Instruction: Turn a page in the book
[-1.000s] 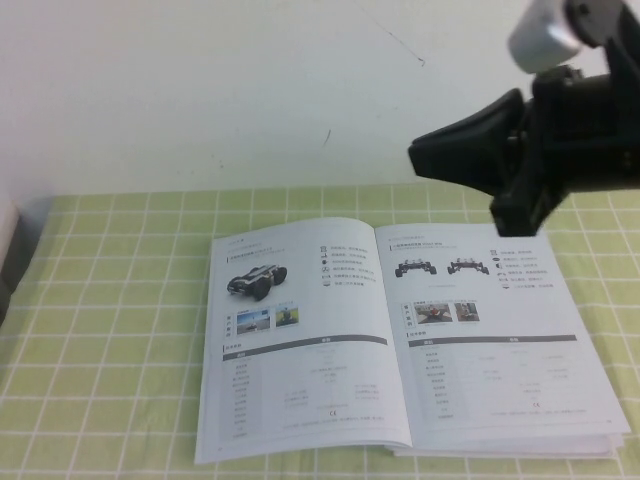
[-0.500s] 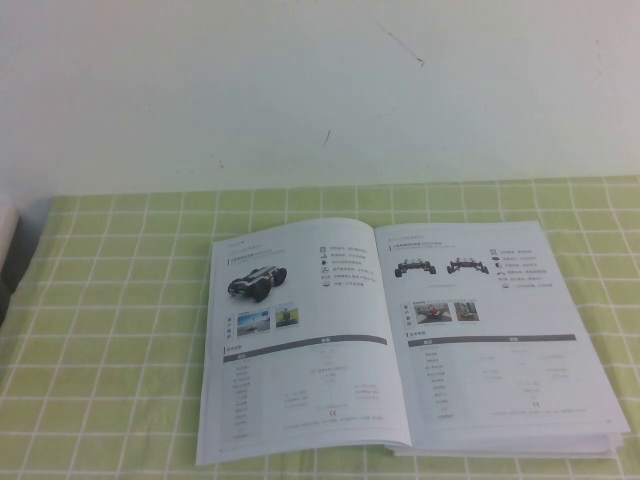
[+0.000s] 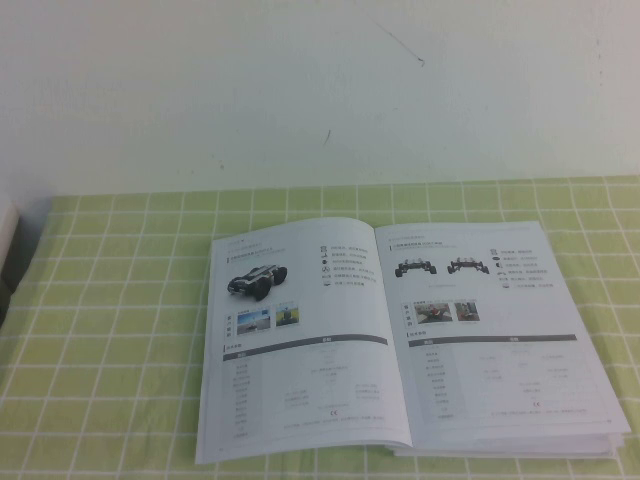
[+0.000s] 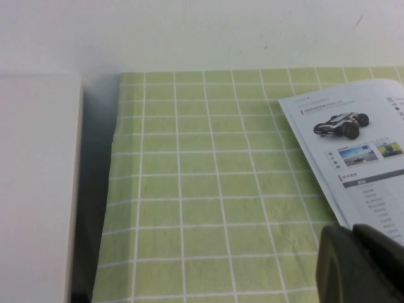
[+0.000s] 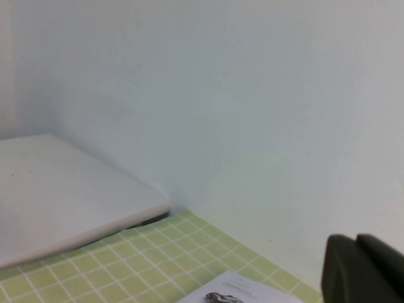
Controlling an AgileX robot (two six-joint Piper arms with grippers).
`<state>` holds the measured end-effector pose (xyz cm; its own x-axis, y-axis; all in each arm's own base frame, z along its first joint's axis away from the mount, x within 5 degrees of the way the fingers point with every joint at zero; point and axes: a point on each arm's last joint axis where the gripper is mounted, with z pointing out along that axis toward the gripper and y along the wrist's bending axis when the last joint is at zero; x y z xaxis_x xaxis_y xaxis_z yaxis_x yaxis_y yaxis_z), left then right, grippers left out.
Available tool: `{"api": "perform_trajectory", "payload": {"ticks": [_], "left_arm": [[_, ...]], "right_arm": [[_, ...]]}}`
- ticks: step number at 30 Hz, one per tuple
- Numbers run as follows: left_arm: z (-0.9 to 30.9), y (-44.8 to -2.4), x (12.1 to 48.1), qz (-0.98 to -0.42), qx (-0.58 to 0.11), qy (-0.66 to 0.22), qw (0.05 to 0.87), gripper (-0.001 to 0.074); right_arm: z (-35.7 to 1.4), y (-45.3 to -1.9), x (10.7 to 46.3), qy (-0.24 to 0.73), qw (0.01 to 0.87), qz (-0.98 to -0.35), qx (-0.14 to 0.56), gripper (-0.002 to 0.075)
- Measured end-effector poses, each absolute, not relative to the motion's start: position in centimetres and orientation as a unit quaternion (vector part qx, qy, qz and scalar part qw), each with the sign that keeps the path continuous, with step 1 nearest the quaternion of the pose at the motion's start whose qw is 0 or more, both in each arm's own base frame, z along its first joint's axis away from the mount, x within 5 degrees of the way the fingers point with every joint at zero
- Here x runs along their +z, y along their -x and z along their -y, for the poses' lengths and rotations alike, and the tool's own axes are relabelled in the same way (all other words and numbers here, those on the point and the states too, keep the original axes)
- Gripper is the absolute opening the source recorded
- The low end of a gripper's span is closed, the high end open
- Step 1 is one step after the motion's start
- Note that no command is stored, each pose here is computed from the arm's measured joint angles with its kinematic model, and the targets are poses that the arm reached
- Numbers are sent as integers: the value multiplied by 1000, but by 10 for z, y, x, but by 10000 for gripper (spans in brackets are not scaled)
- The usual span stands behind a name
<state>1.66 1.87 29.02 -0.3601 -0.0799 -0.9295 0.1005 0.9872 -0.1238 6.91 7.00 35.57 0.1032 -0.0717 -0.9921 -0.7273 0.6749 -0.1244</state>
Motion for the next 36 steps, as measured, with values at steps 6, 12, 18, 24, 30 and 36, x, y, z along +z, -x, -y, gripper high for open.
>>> {"api": "perform_trajectory", "payload": {"ticks": [6, 12, 18, 24, 30, 36], "left_arm": [[-19, -16, 288, -827, -80, -4, 556, -4], [-19, -16, 288, -828, -80, -4, 555, -4], [-19, -16, 288, -829, -80, -4, 554, -4], [-19, -16, 288, -829, -80, -4, 554, -4], [-19, -16, 288, -829, -80, -4, 554, -4], [-19, -16, 288, -829, -80, -4, 554, -4]], "right_arm": [[-72, -67, 355, 331, 664, -622, 251, -3], [-73, -65, 353, 345, 656, -621, 255, -3], [-74, -64, 352, 355, 649, -620, 261, -3], [-77, -60, 350, 374, 635, -618, 273, -3], [-79, -57, 349, 388, 624, -616, 283, -3], [-80, -54, 346, 409, 613, -613, 284, -3]]}}
